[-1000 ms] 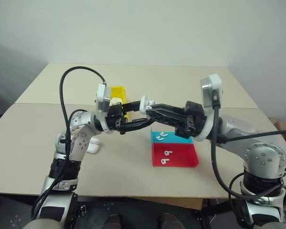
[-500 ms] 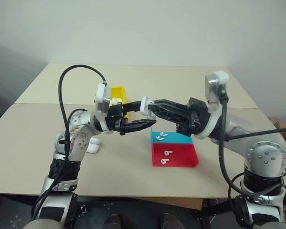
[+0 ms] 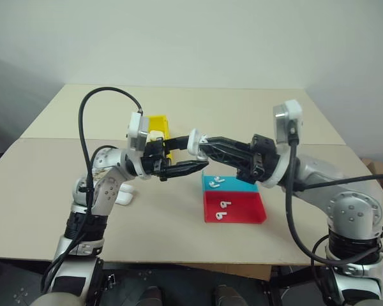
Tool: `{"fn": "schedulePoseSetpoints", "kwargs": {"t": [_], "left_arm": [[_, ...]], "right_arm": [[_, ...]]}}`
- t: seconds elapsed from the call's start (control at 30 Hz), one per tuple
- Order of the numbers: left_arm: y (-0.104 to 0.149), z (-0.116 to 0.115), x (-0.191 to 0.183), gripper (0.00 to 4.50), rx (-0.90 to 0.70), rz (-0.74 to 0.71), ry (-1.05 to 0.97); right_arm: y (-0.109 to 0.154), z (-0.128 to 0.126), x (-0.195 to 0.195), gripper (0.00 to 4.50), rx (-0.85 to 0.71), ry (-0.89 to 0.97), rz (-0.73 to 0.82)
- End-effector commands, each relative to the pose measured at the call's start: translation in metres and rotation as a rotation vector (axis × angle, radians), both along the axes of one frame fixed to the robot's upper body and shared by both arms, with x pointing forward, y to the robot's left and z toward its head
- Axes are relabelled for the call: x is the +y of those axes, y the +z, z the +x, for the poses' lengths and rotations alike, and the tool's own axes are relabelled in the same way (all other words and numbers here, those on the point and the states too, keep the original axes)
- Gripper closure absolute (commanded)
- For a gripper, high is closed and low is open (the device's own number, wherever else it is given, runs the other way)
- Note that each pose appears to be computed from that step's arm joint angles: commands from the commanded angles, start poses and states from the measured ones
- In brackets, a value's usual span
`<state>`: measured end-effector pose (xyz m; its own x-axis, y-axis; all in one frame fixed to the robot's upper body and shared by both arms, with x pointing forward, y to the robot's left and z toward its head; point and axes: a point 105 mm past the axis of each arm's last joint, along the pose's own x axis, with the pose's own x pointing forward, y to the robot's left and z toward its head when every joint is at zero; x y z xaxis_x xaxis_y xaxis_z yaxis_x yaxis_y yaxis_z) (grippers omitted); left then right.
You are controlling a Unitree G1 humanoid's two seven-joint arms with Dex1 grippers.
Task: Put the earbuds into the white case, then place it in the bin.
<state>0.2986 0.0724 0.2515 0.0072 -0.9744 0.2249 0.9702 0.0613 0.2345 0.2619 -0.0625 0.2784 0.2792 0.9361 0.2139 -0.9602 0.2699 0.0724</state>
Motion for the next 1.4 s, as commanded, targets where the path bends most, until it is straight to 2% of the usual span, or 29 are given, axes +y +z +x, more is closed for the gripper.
{"fn": "schedulePoseSetpoints", "kwargs": {"t": [0.03,0.13,0.2,0.43,0.73,0.83,0.9,1.0,1.1,1.23,1.4], "left_arm": [[0.013,-0.005,0.001,1.73,-0.052,-0.028,-0.008],[0.013,-0.004,0.002,1.73,-0.047,-0.026,0.004],[0.014,-0.004,0.001,1.73,-0.044,-0.023,0.011],[0.017,-0.004,0.000,1.73,-0.040,-0.022,0.021],[0.004,0.009,-0.006,1.73,0.009,0.044,0.083],[-0.002,0.012,-0.014,1.73,0.016,0.073,0.102],[-0.004,0.013,-0.021,1.73,0.020,0.087,0.105],[-0.005,0.013,-0.029,1.73,0.015,0.086,0.093],[-0.008,0.013,-0.037,1.73,0.006,0.092,0.080],[-0.009,0.017,-0.044,1.73,0.000,0.097,0.084],[-0.009,0.019,-0.046,1.73,-0.009,0.099,0.086]], "right_arm": [[0.001,-0.002,-0.001,3.87,-0.029,-0.003,-0.010],[-0.001,-0.003,0.001,3.87,-0.032,0.006,-0.029],[-0.003,-0.004,0.001,3.16,-0.037,0.009,-0.040],[-0.003,-0.002,0.000,1.06,-0.049,-0.004,-0.054],[0.007,-0.018,-0.018,1.06,-0.104,0.034,-0.092],[0.013,-0.019,-0.022,1.64,-0.148,0.027,-0.128],[0.024,-0.013,-0.026,2.38,-0.199,-0.002,-0.173],[0.038,-0.002,-0.026,3.22,-0.272,-0.030,-0.271],[0.050,0.007,-0.018,4.42,-0.342,-0.018,-0.397],[0.053,0.020,-0.001,4.47,-0.355,0.006,-0.550],[0.041,0.028,0.024,4.47,-0.455,0.076,-0.765]]}}
